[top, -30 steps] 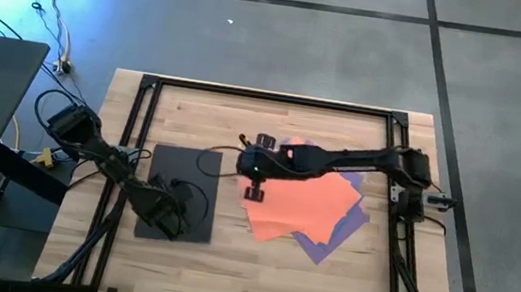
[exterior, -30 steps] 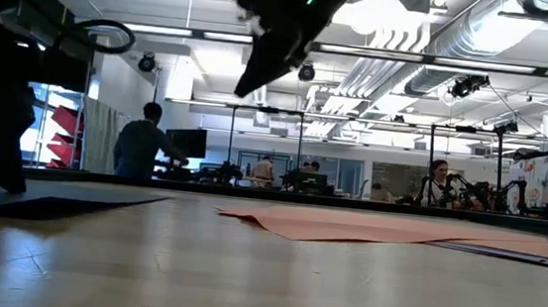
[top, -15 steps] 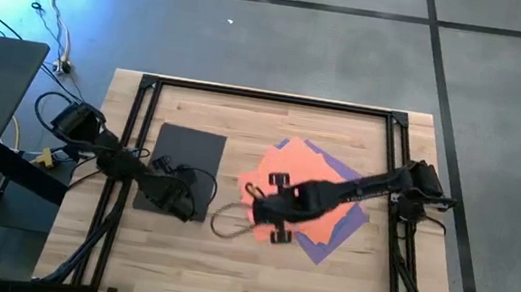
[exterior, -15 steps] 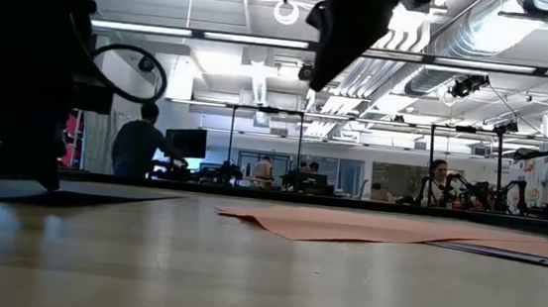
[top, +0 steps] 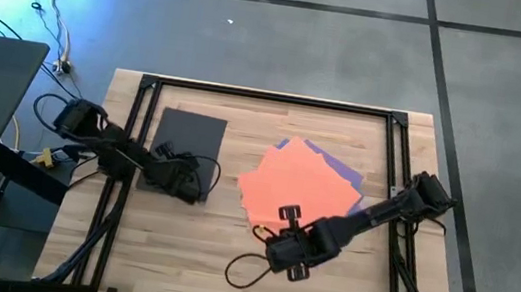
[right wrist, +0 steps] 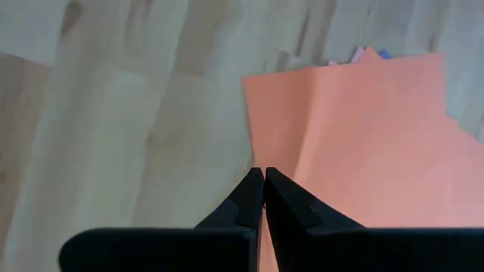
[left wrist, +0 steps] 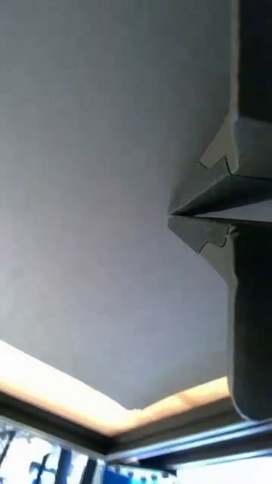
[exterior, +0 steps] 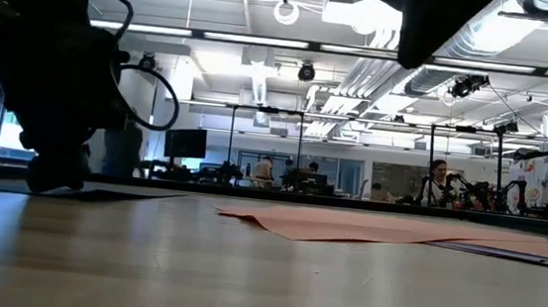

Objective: Organize paper
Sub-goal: Move the stacked black papers to the top left of the table

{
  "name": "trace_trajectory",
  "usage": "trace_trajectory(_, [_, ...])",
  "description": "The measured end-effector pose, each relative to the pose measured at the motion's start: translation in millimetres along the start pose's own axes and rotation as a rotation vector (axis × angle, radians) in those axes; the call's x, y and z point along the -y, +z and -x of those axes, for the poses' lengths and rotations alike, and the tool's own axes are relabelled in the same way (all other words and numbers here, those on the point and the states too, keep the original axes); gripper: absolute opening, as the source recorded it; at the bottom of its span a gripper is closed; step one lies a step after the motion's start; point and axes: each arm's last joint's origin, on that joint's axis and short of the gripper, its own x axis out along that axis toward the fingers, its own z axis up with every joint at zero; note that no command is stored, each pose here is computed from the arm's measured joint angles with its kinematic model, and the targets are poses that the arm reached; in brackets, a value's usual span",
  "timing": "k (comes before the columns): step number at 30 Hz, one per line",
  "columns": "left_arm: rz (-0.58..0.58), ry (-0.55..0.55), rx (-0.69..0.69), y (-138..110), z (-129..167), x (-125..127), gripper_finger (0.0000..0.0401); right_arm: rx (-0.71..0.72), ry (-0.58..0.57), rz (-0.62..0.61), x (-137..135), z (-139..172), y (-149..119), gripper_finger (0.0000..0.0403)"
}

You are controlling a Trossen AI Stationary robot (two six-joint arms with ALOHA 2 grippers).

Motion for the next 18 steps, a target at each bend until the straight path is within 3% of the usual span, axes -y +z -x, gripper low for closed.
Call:
trace_trajectory(10, [0.030,0.027,0.020,21,-20,-8,0.0000,-0.064,-0.006,-0.034,-18,5,-11,0.0000])
trace_trajectory(18, [-0.022,0.091,0.036,25,-24,-14,0.0000,-0.061,-0.036,-0.032,-31,9,-16,0.0000])
